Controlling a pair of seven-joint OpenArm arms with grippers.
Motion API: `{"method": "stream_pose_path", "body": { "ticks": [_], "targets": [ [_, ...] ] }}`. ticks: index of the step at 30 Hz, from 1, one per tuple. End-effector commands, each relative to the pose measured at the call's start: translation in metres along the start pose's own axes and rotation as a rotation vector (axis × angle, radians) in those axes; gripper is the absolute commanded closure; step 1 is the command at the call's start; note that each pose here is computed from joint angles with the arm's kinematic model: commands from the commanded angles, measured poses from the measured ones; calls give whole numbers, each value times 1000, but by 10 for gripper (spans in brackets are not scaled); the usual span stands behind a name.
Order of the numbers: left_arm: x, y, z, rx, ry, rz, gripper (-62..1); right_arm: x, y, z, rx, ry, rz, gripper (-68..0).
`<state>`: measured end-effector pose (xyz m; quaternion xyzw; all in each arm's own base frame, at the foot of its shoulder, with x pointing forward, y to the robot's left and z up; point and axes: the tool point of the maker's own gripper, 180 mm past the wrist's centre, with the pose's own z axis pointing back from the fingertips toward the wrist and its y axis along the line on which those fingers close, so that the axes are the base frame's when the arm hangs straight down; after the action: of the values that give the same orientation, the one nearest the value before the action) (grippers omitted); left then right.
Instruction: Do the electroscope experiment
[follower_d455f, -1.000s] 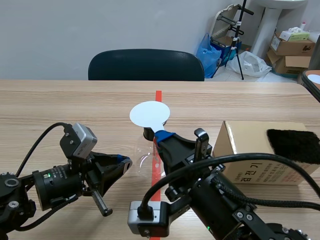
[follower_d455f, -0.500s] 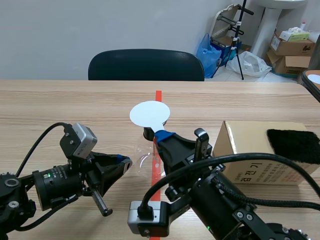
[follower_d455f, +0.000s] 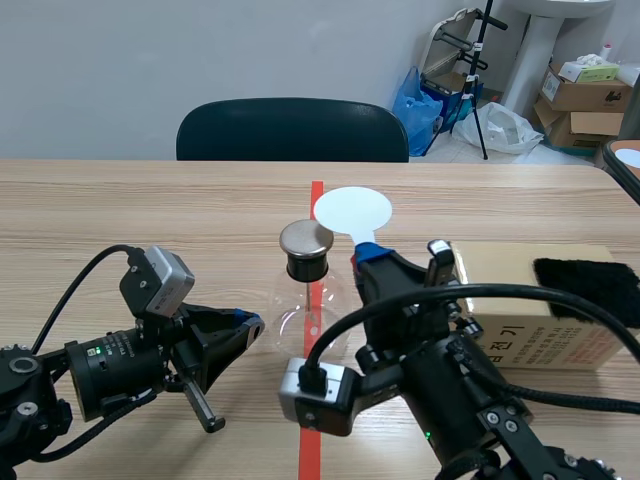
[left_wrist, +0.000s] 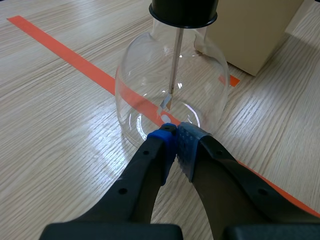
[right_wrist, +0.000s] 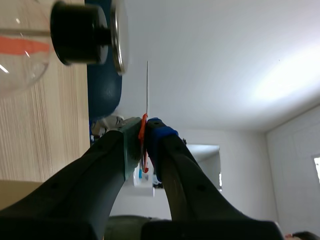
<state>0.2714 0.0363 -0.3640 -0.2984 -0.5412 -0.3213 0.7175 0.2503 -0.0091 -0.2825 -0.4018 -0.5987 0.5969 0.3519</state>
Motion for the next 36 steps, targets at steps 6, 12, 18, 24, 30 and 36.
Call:
{"method": "stream_pose_path", "body": {
  "ticks": [6,12,18,24,30,36],
  "targets": [
    [10,0,-3,-1,-36,1,-30,-35,-11,-1,-40,176,4,-13],
    [10,0,-3,-1,-36,1,-30,-57,-11,5,-40,302,1,-13],
    [10,0,-3,-1,-36,1,-30,-71,-11,10,-40,387,-1,-13],
    [10,0,-3,-1,-36,1,-30,-78,-11,13,-40,426,-2,-13],
    [10,0,-3,-1,-36,1,-30,-74,-11,11,-40,402,-1,-13],
    [10,0,-3,-2,-35,3,-30,-47,-11,2,-40,247,2,-13]
  ]
}}
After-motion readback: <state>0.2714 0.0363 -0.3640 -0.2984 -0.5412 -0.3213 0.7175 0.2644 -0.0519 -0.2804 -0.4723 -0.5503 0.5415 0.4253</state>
